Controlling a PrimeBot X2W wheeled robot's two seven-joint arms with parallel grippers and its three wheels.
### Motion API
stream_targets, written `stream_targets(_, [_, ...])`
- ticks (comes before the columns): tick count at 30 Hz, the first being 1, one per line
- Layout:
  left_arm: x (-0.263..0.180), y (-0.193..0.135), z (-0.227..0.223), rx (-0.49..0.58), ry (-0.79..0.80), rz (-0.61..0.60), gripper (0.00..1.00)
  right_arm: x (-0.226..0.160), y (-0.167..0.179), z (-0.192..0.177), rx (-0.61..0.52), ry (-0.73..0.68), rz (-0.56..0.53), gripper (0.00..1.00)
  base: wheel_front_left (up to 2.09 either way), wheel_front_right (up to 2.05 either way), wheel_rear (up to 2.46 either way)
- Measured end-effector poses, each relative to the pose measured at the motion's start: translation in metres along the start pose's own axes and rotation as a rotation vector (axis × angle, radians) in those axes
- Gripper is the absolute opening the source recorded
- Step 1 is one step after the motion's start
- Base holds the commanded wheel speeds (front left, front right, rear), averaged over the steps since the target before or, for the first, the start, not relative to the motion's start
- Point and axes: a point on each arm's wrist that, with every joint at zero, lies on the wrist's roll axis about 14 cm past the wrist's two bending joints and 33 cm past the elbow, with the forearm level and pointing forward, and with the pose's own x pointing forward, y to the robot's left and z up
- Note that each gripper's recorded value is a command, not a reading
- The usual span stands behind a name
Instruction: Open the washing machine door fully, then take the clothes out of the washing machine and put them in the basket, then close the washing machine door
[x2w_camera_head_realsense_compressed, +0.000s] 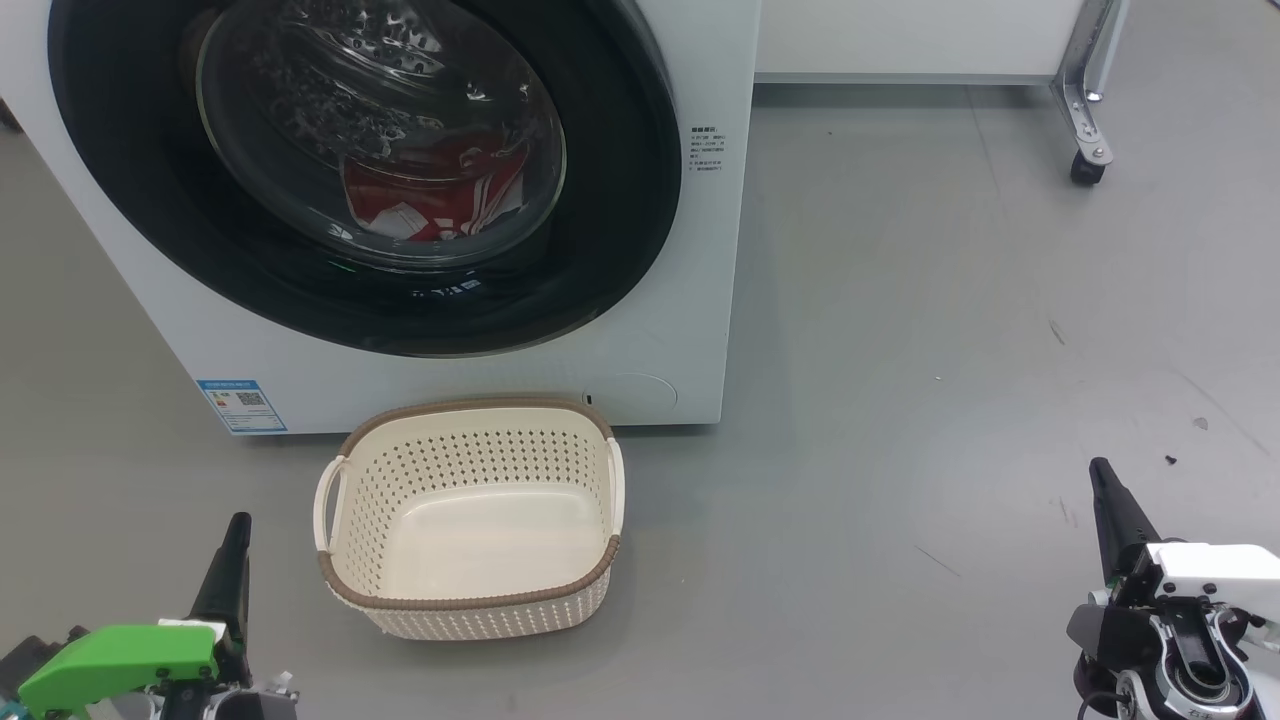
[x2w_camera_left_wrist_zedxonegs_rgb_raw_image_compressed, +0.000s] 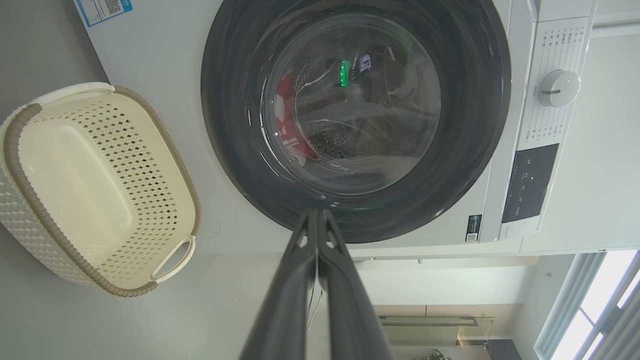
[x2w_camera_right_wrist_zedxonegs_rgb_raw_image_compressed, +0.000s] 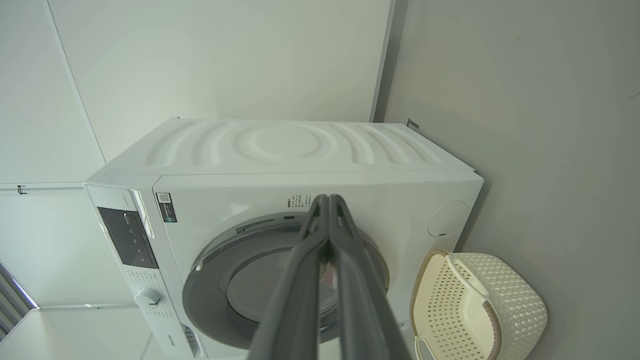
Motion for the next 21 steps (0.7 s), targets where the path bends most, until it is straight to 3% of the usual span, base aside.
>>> stream_targets(6, [0.000,0.000,0.000,0.000,0.000,0.000,0.00,0.000,0.000,0.000,0.000,0.000,0.000,0.00,0.00,0.00,0.00])
stream_targets(7, [0.000,0.001,0.000,0.000,0.000,0.002,1.00,0.000,-0.001,0.000,0.001,0.000,-0.002,1.00,0.00,0.00,0.00])
stream_targets(13, [-0.015,0.034,-0.008,-0.030,0.005,0.098,1.00,-0.016,-0.037,-0.006,0.032,-0.002,-0.107,1.00,0.00,0.00,0.00])
stream_targets(21, [-0.015,0.032,-0.008,-0.025,-0.010,0.093,1.00,-0.016,-0.036,-0.007,0.018,-0.012,-0.103,1.00,0.00,0.00,0.00])
